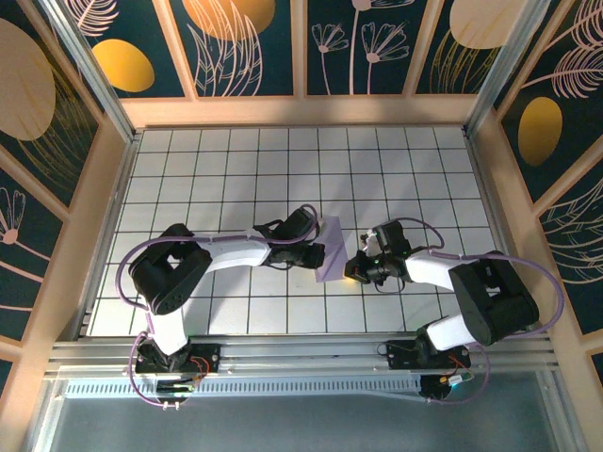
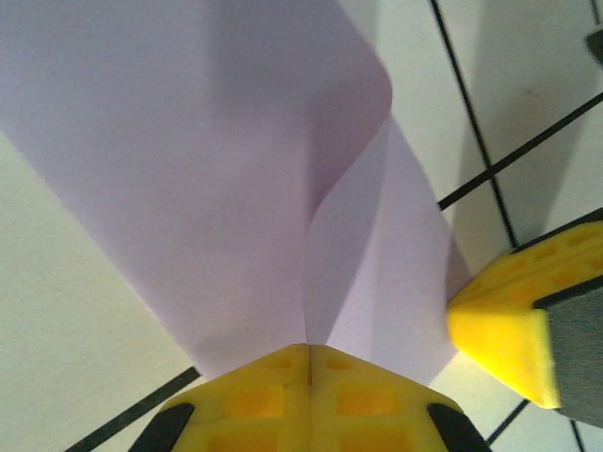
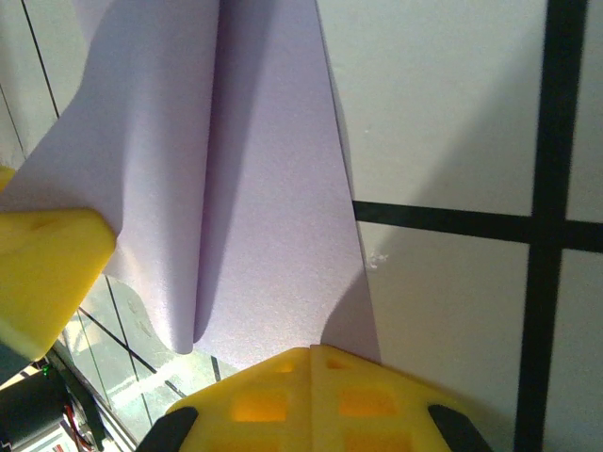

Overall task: Fold a paper plane with a square sheet of paper (fold left side to right side)
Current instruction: Fold the triangle a second time at the center of the table.

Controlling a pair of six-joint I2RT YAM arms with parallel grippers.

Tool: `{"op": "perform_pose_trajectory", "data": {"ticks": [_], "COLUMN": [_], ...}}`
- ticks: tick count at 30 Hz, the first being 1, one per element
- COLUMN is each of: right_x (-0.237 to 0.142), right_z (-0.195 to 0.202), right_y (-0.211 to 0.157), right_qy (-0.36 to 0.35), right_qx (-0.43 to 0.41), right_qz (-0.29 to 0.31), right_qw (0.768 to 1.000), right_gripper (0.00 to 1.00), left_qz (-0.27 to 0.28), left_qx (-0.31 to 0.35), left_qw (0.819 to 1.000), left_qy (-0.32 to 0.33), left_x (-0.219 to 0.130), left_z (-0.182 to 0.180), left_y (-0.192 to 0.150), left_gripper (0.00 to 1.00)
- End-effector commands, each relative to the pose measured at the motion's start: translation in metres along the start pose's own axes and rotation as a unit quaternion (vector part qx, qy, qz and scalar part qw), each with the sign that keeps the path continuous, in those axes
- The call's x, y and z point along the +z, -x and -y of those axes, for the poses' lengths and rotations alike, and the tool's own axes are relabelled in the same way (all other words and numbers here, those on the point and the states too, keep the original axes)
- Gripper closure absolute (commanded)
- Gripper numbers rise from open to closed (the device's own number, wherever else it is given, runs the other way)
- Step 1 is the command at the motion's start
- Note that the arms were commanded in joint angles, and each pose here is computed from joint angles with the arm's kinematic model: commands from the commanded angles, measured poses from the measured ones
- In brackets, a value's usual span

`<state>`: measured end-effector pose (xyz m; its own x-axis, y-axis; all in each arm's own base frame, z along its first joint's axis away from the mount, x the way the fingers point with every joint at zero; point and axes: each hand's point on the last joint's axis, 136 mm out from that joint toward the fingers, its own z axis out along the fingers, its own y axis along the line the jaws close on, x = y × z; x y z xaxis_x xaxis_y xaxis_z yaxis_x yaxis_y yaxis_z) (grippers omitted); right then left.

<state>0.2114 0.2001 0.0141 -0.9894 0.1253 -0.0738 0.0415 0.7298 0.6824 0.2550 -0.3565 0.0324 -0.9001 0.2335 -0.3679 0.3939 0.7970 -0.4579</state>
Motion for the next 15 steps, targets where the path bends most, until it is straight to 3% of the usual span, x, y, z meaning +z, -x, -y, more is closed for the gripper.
{"op": "perform_pose_trajectory", "data": {"ticks": [1, 15], "right_x": [0.0042, 0.0044], "right_z": [0.0180, 0.0171], "right_y": [-0.0126, -0.0130], "right_qy": [-0.043, -0.043], "right_qx": [0.008, 0.007], "right_qz": [-0.021, -0.022], "right_qw": [0.999, 0.999], "right_gripper": [1.00, 1.00], "left_qz": [-0.007, -0.003], "left_qx": [0.009, 0.017], "left_qw": [1.000, 0.999], "left_qy": [0.027, 0.042], "left_x": [0.0023, 0.0055], "left_z": [-0.0133, -0.0177], "left_y": [-0.0004, 0.0066], "left_gripper": [1.00, 1.00]}}
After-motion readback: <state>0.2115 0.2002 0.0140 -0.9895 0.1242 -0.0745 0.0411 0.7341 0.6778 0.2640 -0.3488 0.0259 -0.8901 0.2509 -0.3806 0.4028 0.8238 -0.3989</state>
